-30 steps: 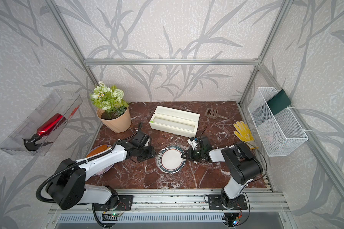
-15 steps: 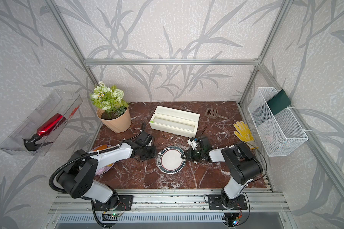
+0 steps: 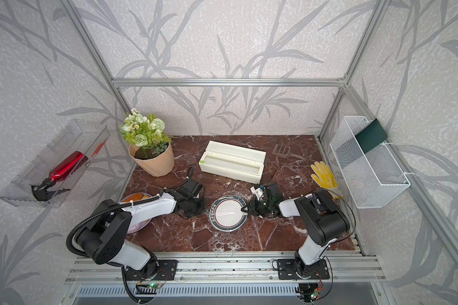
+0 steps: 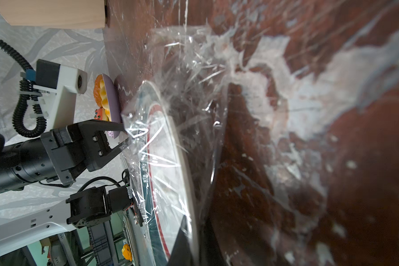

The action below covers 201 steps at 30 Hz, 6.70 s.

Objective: Wrap the plate with plastic wrap
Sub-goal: Pick up the plate at the center of the board.

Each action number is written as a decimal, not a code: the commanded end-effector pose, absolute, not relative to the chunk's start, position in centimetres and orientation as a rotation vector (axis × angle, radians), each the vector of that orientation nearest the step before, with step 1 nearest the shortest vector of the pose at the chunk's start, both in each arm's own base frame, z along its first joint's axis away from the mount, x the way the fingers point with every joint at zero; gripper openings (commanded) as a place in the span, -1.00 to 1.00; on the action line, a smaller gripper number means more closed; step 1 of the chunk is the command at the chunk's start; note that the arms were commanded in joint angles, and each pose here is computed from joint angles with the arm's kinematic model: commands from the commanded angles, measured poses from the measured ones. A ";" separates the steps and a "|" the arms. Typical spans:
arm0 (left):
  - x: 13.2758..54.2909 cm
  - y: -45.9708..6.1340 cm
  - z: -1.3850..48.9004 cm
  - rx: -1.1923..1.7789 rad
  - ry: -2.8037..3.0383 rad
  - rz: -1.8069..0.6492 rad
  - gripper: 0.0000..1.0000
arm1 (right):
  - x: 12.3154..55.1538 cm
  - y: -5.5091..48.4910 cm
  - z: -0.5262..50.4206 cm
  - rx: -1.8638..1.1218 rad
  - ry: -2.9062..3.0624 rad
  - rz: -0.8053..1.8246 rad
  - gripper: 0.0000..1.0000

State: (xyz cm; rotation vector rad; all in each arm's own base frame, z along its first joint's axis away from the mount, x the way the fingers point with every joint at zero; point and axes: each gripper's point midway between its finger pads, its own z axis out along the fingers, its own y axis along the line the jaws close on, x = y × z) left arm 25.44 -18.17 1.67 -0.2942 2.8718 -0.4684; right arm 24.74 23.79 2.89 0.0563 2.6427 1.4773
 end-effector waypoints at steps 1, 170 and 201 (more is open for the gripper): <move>24.2 -16.6 -0.7 -0.339 2.931 -0.350 -1.00 | 24.9 24.5 5.1 0.022 2.551 1.591 -0.98; 28.8 -21.4 25.5 -0.566 2.019 -1.413 -1.00 | 24.9 27.2 18.9 0.070 1.715 1.394 0.33; 29.3 -19.1 24.7 -0.562 2.002 -1.254 -1.00 | 23.6 31.1 15.6 0.027 1.815 1.561 -1.00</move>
